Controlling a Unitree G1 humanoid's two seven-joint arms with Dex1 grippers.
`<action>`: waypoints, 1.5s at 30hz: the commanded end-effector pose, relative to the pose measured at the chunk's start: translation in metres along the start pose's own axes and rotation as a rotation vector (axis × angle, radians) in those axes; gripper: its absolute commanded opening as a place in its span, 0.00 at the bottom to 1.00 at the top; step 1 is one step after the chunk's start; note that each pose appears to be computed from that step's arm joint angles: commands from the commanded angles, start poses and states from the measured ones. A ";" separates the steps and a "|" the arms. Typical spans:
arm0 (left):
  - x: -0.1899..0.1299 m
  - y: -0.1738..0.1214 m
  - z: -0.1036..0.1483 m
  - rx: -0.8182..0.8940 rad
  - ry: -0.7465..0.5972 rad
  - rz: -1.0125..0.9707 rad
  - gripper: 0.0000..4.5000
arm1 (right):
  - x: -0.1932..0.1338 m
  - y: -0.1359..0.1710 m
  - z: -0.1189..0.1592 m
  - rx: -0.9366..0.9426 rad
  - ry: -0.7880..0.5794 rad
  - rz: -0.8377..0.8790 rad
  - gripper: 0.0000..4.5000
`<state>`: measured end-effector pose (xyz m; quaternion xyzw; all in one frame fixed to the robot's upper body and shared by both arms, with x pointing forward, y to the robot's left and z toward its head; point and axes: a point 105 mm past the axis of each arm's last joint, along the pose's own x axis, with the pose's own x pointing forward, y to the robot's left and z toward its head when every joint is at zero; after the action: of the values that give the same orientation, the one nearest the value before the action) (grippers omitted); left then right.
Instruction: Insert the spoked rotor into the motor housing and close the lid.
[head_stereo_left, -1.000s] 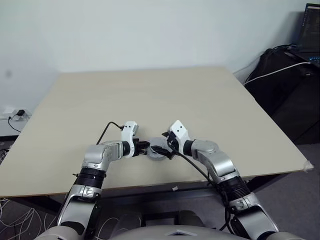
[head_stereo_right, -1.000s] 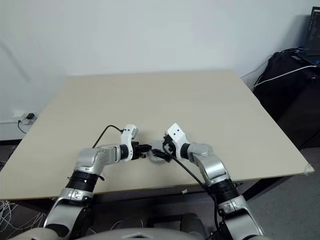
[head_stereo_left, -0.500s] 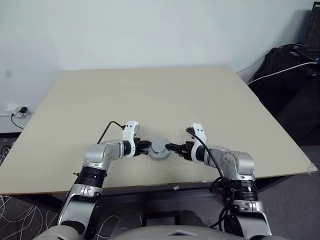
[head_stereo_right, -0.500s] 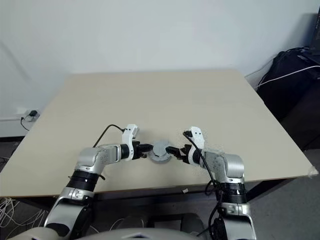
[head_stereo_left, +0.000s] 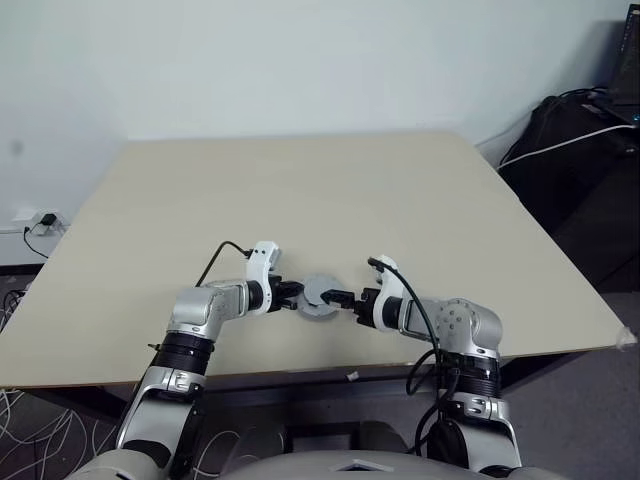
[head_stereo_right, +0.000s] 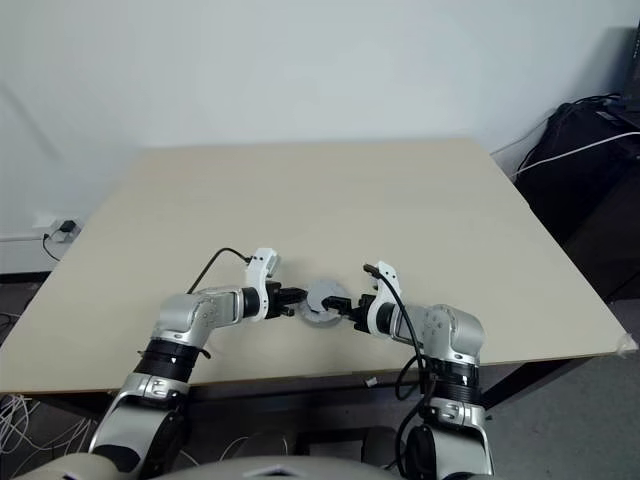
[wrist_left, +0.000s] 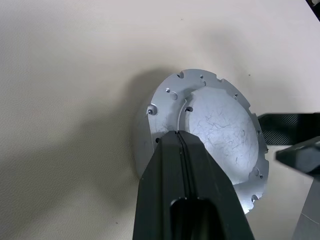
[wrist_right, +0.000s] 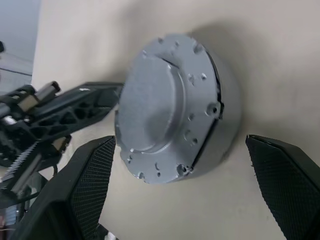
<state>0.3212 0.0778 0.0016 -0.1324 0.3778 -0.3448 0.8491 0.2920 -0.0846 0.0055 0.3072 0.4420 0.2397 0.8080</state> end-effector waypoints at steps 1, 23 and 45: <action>0.008 -0.005 -0.018 -0.011 0.074 -0.018 0.00 | 0.001 0.006 0.013 0.013 -0.047 0.024 0.99; 0.006 -0.003 -0.019 -0.003 0.079 -0.016 0.00 | 0.011 0.028 0.012 0.260 -0.026 0.289 0.99; 0.006 -0.003 -0.020 -0.001 0.078 -0.013 0.00 | 0.013 0.026 -0.004 0.299 0.007 0.250 0.29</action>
<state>0.3227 0.0913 -0.0017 -0.1136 0.3829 -0.3276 0.8563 0.2905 -0.0693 0.0016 0.4736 0.4443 0.2408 0.7213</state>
